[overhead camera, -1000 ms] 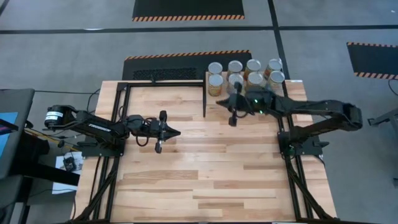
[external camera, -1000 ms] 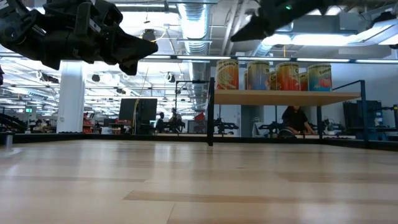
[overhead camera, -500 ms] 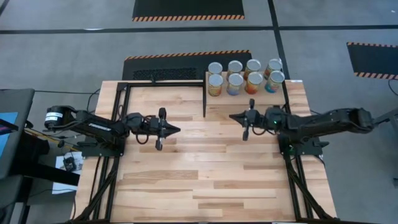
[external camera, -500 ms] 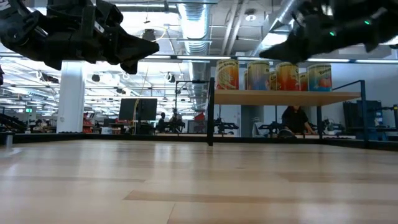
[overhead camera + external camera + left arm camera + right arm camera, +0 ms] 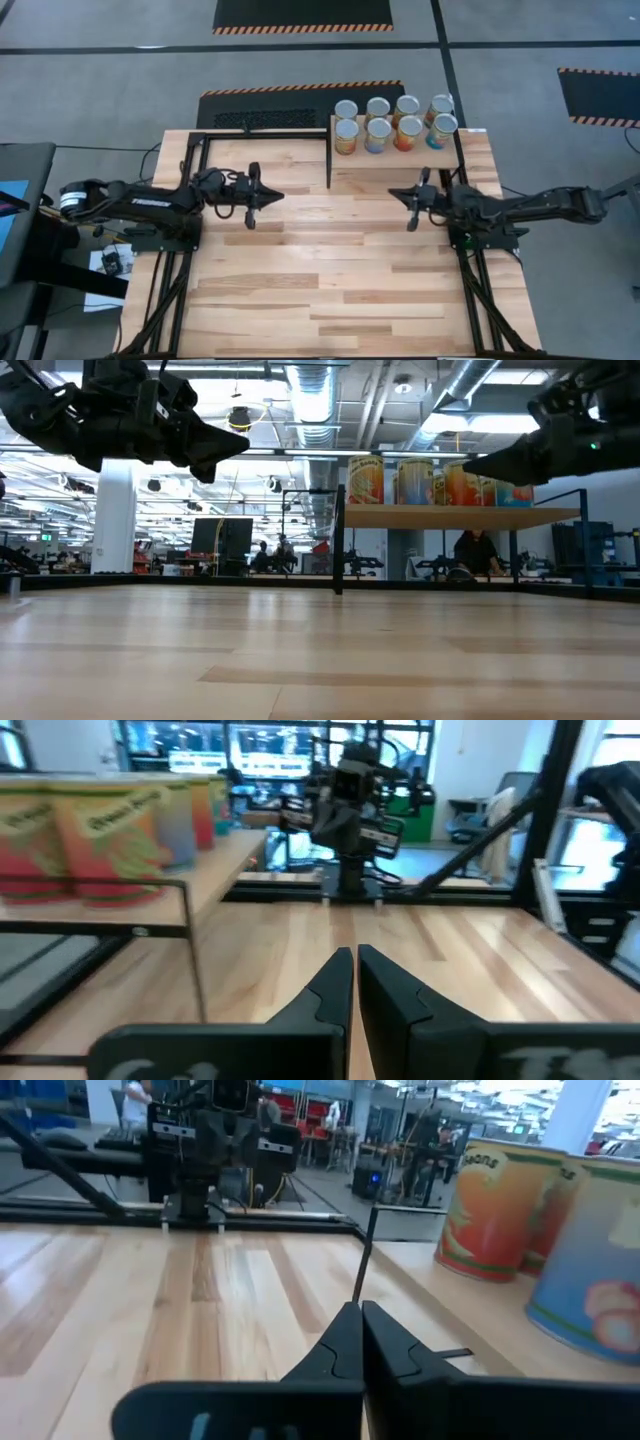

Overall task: Pick and place cans onto a shelf
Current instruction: Return to Home Position

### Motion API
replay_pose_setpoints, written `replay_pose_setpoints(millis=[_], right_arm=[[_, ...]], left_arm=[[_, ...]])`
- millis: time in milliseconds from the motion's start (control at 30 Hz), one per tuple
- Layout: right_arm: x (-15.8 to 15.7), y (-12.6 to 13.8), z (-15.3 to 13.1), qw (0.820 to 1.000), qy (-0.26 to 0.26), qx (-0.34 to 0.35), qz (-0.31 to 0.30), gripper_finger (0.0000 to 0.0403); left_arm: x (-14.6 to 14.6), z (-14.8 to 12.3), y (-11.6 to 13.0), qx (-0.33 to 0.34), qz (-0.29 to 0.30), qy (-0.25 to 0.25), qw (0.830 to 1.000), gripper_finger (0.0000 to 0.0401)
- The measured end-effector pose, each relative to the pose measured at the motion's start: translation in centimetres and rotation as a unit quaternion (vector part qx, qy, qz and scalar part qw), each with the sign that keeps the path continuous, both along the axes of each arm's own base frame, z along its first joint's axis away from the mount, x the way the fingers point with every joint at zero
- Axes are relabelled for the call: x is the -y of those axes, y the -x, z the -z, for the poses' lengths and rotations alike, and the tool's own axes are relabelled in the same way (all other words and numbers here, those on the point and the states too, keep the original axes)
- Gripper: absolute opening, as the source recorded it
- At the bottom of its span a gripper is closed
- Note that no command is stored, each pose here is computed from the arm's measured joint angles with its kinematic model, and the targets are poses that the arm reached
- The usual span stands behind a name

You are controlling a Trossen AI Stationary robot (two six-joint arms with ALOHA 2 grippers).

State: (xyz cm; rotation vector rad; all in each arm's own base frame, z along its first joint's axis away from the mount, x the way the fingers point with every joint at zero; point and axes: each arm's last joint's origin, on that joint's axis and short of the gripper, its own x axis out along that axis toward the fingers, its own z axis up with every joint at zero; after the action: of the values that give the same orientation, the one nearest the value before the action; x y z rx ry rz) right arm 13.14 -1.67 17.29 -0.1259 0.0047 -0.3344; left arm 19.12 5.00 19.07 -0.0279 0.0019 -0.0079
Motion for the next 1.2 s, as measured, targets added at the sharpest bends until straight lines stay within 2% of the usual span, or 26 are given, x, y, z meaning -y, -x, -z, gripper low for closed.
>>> replay_pose_setpoints(millis=[333,533,667,767,933,1067,1200], right_arm=[[0.1,1.8,0.7,0.999,0.005,-0.024,0.032,0.0009],[0.1,2.7,0.6,0.999,0.003,-0.014,0.036,0.0009],[0.2,3.3,0.5,0.998,0.000,-0.003,0.066,0.0010],[0.2,3.5,0.3,0.998,0.002,0.011,0.068,0.0010],[0.2,3.6,0.2,0.997,0.002,0.019,0.073,0.0010],[0.4,3.8,0.2,0.993,-0.001,0.019,0.116,0.0010],[0.8,3.9,0.2,0.989,0.000,0.018,0.144,0.0011]], left_arm=[[1.0,-1.0,2.8,-0.047,-0.060,0.005,0.997,0.0009],[2.4,0.2,5.0,-0.006,-0.054,0.007,0.999,0.0009],[2.7,1.4,6.5,0.023,-0.085,0.011,0.996,0.0009],[2.7,1.2,7.4,0.052,-0.101,0.008,0.994,0.0009],[2.9,1.3,8.3,0.045,-0.107,-0.003,0.993,0.0009],[2.8,1.1,9.0,0.056,-0.140,-0.012,0.989,0.0009],[2.6,1.2,9.5,0.059,-0.183,0.019,0.981,0.0009]])
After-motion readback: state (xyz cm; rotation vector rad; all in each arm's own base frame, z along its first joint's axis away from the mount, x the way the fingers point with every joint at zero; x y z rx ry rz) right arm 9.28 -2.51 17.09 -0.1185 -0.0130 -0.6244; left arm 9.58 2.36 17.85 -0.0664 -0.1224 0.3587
